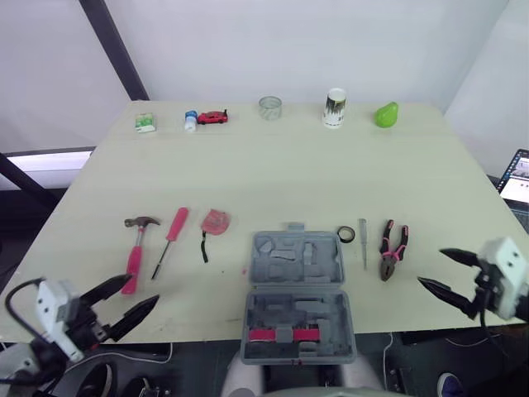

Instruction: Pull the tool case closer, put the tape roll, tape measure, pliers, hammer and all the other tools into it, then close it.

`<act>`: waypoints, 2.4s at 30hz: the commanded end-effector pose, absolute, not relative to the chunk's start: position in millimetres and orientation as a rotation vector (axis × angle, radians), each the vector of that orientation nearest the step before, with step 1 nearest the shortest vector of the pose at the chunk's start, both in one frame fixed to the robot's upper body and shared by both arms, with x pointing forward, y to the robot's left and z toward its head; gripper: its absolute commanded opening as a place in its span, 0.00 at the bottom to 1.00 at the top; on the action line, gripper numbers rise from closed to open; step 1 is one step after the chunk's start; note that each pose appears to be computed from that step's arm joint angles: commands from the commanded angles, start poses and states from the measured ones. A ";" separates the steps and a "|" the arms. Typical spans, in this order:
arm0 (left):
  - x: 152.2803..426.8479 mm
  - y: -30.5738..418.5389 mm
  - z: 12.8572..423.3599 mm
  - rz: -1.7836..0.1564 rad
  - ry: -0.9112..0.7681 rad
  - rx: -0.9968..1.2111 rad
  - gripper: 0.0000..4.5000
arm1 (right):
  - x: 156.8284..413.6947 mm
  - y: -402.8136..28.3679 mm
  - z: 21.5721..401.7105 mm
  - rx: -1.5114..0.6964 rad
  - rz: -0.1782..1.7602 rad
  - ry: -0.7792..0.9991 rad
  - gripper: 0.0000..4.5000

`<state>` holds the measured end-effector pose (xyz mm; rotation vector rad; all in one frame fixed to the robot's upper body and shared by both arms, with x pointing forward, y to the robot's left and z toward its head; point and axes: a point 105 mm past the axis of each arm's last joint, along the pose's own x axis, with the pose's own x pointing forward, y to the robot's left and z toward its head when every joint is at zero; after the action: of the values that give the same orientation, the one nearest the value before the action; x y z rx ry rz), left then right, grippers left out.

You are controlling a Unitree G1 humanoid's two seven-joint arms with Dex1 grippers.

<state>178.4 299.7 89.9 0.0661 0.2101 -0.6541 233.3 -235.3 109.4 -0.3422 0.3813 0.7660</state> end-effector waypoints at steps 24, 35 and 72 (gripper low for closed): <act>196.0 200.8 143.1 -1.259 0.068 0.111 0.98 | 325.0 -136.7 89.5 -1.067 1.324 0.690 1.00; 197.8 200.3 147.9 -1.277 0.029 0.090 0.98 | 334.5 -116.6 80.2 -1.163 1.341 0.693 1.00; 217.1 197.4 154.8 -1.241 -0.071 0.146 1.00 | 345.6 -144.4 117.6 -1.257 1.254 0.778 0.01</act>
<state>216.3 196.7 151.8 0.1234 -0.0493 -1.2478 345.0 -151.4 99.8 -1.2470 0.8406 1.2539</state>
